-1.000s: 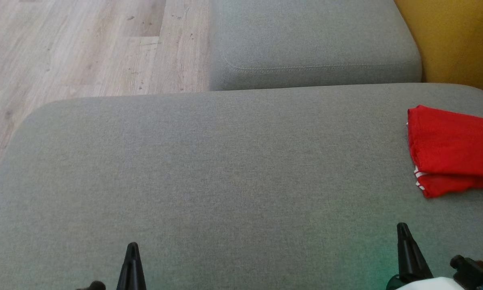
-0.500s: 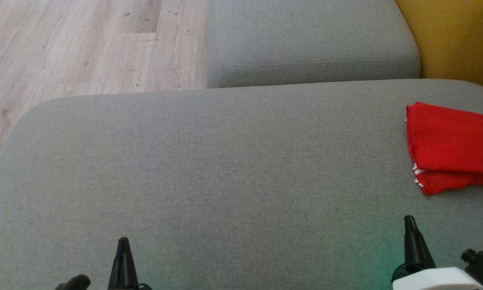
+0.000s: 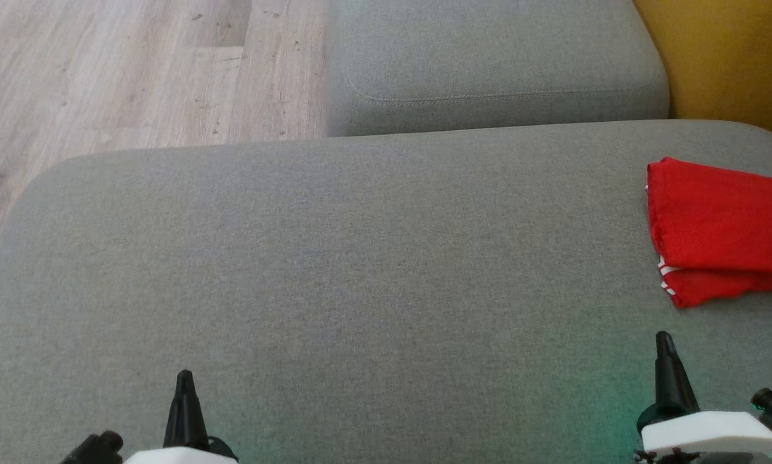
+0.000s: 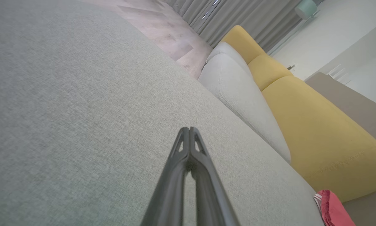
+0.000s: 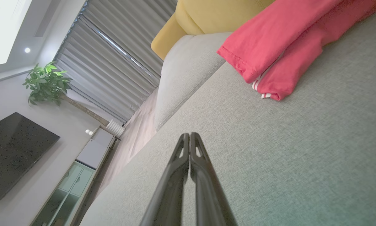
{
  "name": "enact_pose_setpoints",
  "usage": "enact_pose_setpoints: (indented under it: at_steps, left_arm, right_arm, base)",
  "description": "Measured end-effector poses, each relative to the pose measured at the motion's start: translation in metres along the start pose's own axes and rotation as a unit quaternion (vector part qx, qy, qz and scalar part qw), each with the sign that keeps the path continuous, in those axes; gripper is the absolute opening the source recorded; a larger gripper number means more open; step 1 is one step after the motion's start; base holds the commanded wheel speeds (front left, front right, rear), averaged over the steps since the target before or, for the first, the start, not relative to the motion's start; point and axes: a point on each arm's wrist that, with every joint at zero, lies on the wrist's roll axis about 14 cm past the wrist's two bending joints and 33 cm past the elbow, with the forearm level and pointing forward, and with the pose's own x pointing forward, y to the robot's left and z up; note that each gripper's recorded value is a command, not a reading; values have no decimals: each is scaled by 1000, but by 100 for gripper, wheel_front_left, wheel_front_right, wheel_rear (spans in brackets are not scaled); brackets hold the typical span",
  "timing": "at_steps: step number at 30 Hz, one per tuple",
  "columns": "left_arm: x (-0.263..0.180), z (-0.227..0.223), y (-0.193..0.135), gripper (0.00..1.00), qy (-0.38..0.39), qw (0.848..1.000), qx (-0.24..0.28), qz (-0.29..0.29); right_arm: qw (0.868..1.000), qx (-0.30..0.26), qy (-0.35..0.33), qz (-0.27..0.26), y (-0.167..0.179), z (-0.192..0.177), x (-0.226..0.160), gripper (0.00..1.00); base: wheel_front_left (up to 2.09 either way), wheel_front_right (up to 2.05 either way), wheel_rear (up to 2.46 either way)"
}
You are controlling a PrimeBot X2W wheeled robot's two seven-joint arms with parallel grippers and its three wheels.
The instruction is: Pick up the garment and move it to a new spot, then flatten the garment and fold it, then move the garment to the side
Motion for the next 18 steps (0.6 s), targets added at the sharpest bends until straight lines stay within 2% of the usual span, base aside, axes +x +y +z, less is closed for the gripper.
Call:
enact_pose_setpoints:
  at_steps: [18]
  left_arm:
    - [14,9,2,0,6,994,-107,-1]
  right_arm:
    - [994,104,-8,-10,-4,10,9,0]
  base:
    - [0,0,0]
